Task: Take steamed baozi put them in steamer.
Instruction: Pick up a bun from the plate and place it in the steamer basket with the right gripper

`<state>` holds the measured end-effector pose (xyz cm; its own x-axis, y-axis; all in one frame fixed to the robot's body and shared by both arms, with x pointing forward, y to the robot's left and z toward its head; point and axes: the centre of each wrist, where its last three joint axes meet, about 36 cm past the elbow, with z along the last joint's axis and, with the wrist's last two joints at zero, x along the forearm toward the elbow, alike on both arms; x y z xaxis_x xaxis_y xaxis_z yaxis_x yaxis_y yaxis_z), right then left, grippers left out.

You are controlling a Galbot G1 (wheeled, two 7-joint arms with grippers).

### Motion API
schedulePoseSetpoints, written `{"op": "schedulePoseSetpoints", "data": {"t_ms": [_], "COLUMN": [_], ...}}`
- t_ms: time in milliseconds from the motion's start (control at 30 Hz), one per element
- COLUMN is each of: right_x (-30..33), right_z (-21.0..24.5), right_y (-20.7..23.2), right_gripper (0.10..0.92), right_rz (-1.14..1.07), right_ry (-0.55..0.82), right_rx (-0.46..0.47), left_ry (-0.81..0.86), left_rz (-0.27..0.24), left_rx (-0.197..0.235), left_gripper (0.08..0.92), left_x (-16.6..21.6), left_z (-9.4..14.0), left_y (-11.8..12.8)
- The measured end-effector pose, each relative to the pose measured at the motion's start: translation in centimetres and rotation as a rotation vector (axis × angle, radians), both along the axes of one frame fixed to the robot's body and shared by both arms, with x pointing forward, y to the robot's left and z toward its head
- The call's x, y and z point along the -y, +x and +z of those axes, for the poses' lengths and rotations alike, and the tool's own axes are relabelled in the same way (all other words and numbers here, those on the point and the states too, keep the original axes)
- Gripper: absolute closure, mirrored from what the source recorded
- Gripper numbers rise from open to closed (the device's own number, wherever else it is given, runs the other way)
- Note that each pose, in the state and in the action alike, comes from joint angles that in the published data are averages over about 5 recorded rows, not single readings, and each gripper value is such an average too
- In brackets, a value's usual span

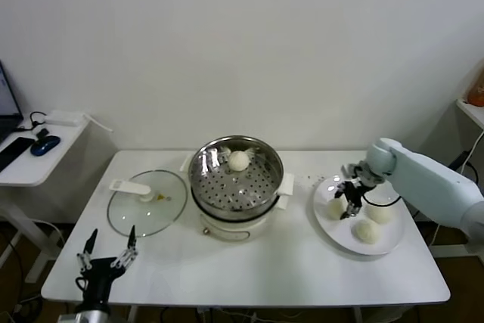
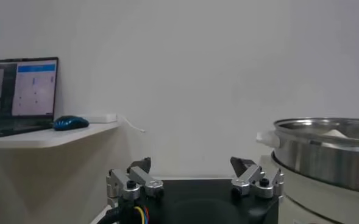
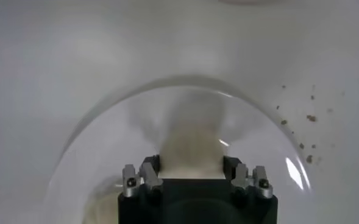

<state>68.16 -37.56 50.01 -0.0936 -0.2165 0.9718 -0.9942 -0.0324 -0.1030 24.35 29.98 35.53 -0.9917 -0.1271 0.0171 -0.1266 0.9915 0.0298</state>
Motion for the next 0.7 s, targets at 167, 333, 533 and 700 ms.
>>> {"op": "schedulePoseSetpoints", "data": {"t_ms": [167,333,533,700], "right_x": [-0.7,-2.4,-5.1,-7.8], "right_z": [4.4,8.9,14.2,17.4], "right_y": [0.3,0.5,0.6,0.9], "right_gripper": [0.354,0.355,0.352,0.353], "right_rz": [-0.009,0.0,0.016,0.032], "right_ry": [0.053,0.112,0.186,0.237], "right_rx": [0.022,0.038,0.049,0.057], "left_ry": [0.0,0.003,0.007,0.009], "left_rz": [-0.007,-0.012,-0.018,-0.024], "left_rx": [0.003,0.002,0.001,0.0], "left_gripper": [0.177,0.177,0.177,0.177], "left_x": [0.2,0.4,0.6,0.6], "left_z": [0.1,0.0,-0.1,-0.1], "left_y": [0.3,0.4,0.4,0.3]}}
